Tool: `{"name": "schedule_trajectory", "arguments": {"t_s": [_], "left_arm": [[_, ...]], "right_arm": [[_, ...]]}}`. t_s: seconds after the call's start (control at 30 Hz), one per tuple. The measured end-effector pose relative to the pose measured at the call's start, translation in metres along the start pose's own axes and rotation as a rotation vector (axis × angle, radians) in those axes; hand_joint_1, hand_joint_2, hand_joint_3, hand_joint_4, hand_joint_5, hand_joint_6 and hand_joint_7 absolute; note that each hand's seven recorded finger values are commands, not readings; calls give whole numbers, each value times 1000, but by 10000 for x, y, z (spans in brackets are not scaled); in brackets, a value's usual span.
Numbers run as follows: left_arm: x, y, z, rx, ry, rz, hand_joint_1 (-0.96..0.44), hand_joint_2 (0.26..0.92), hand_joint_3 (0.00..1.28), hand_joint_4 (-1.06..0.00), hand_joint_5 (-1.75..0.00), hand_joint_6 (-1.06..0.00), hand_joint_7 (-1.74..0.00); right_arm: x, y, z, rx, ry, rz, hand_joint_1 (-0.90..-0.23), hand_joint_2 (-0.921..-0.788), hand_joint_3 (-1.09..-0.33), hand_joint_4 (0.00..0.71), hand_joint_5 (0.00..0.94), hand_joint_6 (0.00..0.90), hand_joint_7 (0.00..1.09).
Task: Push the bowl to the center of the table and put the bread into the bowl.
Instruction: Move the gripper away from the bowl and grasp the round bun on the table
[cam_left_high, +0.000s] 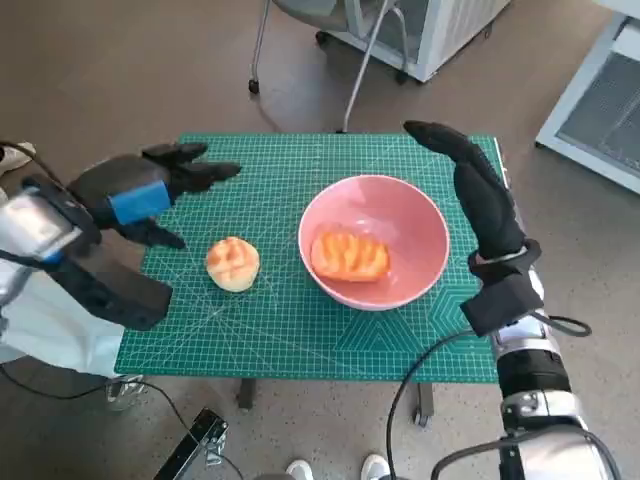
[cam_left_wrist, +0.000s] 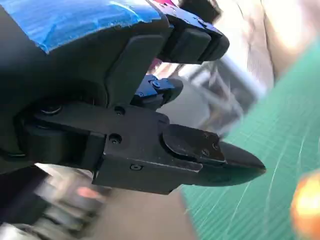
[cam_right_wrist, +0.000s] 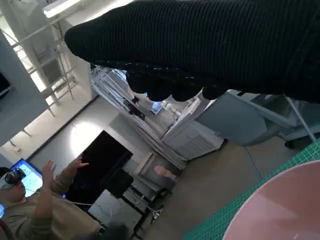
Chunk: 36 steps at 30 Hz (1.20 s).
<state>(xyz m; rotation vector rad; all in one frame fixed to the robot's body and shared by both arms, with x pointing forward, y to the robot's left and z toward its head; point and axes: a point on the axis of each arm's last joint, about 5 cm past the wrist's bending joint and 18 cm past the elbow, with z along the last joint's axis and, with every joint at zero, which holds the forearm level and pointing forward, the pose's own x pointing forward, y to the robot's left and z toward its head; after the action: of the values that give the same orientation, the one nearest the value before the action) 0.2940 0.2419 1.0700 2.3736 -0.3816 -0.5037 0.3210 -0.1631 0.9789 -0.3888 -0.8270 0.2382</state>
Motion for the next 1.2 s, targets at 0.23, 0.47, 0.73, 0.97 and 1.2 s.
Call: {"name": "schedule_trajectory", "arguments": {"t_s": [0.23, 0.47, 0.73, 0.97, 1.2], "left_arm": [[59, -75, 98, 41, -75, -48, 11, 918, 124, 1, 1, -67, -7], [131, -228, 149, -23, -115, -55, 30, 921, 148, 1, 1, -82, -15], [235, -323, 193, -41, -129, -91, 17, 921, 123, 1, 1, -84, -15], [327, -370, 251, -57, -139, -114, -7, 921, 96, 1, 1, -85, -15], [414, -406, 322, -51, -142, -136, -11, 921, 91, 1, 1, -71, -7]], "right_arm": [[4, -4, 5, -1, -5, 5, -651, -921, -694, 306, 13, -1, 598], [11, -18, 14, -6, -14, 9, -644, -921, -696, 304, 11, -1, 599], [-1, -37, 17, -13, -17, 6, -628, -921, -705, 301, 9, -1, 602], [-13, -50, 22, -17, -23, 3, -625, -921, -710, 294, 5, -1, 603], [-22, -57, 26, -19, -24, 0, -632, -921, -713, 289, 2, -1, 604]]}}
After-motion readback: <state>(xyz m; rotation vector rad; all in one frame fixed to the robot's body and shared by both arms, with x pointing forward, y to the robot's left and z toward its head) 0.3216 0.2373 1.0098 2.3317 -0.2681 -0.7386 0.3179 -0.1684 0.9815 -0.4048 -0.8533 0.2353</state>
